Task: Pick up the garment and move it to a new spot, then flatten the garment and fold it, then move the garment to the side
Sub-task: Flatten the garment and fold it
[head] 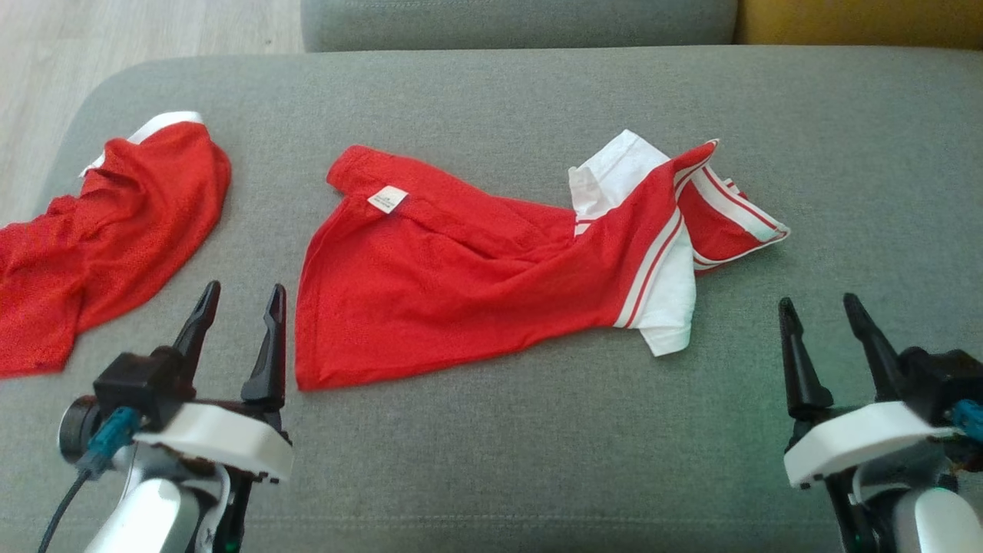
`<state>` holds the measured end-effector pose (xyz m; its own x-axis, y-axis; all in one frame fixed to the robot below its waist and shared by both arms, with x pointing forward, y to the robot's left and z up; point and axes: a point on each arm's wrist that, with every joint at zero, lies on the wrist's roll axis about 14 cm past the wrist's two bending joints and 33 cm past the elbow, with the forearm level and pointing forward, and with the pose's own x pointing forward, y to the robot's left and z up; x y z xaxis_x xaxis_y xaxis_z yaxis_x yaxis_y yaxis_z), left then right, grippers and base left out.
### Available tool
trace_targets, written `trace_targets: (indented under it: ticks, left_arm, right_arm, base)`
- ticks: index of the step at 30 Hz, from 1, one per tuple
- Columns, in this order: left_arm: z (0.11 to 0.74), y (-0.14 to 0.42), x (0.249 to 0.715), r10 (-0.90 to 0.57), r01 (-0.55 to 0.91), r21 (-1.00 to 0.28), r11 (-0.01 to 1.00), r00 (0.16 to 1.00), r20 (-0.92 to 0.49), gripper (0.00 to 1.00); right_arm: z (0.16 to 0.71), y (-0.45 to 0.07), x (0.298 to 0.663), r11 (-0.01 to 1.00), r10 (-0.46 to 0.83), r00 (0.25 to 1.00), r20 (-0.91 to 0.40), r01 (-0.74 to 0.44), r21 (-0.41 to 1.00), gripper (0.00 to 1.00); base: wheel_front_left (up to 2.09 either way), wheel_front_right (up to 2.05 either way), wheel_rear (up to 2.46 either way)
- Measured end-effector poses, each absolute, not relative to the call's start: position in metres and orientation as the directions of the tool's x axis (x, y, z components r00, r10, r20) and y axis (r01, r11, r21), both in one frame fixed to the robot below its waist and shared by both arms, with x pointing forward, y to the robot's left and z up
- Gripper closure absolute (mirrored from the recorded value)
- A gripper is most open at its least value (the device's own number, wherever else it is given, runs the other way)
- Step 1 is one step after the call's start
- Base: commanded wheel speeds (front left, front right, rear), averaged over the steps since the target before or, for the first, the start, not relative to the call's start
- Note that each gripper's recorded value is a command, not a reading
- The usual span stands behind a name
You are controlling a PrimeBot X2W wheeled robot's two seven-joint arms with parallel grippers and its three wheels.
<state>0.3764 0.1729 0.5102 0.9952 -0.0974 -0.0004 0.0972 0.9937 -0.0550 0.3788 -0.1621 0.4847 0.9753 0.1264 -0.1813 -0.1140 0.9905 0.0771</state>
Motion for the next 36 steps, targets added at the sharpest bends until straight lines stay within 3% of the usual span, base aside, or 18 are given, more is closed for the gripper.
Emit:
trace_targets:
  ticks: [7, 20, 21, 22, 23, 36]
  left_arm:
    - [0.504, 0.177, 0.378, -0.090, 0.089, -0.056, 0.994, 0.996, -0.019, 0.00]
    - [0.490, 0.188, 0.391, -0.058, 0.055, -0.057, 0.997, 0.998, -0.039, 0.00]
    - [0.488, 0.189, 0.391, -0.056, 0.054, -0.057, 0.997, 0.997, -0.045, 0.00]
    - [0.487, 0.190, 0.391, -0.054, 0.052, -0.056, 0.997, 0.997, -0.050, 0.00]
    - [0.486, 0.190, 0.391, -0.054, 0.051, -0.056, 0.997, 0.997, -0.051, 0.00]
    - [0.497, 0.174, 0.398, -0.098, 0.098, -0.061, 0.993, 0.995, -0.009, 0.00]
  right_arm:
    - [0.454, -0.143, 0.389, 0.983, 0.180, 0.944, -0.277, -0.162, 0.085, 0.00]
    - [0.365, -0.093, 0.401, 0.952, 0.305, 0.801, -0.515, -0.259, 0.161, 0.00]
    - [0.365, -0.092, 0.405, 0.951, 0.310, 0.804, -0.507, -0.261, 0.167, 0.40]
    - [0.366, -0.090, 0.408, 0.950, 0.313, 0.805, -0.504, -0.260, 0.174, 0.88]
    - [0.367, -0.090, 0.410, 0.950, 0.312, 0.811, -0.495, -0.258, 0.176, 1.00]
    - [0.420, -0.155, 0.416, 0.991, 0.136, 0.933, -0.334, -0.120, 0.068, 1.00]
  base:
    - [0.00, 0.00, 0.00]
    - [0.00, 0.00, 0.00]
    - [0.00, 0.00, 0.00]
    - [0.00, 0.00, 0.00]
    - [0.00, 0.00, 0.00]
    - [0.00, 0.00, 0.00]
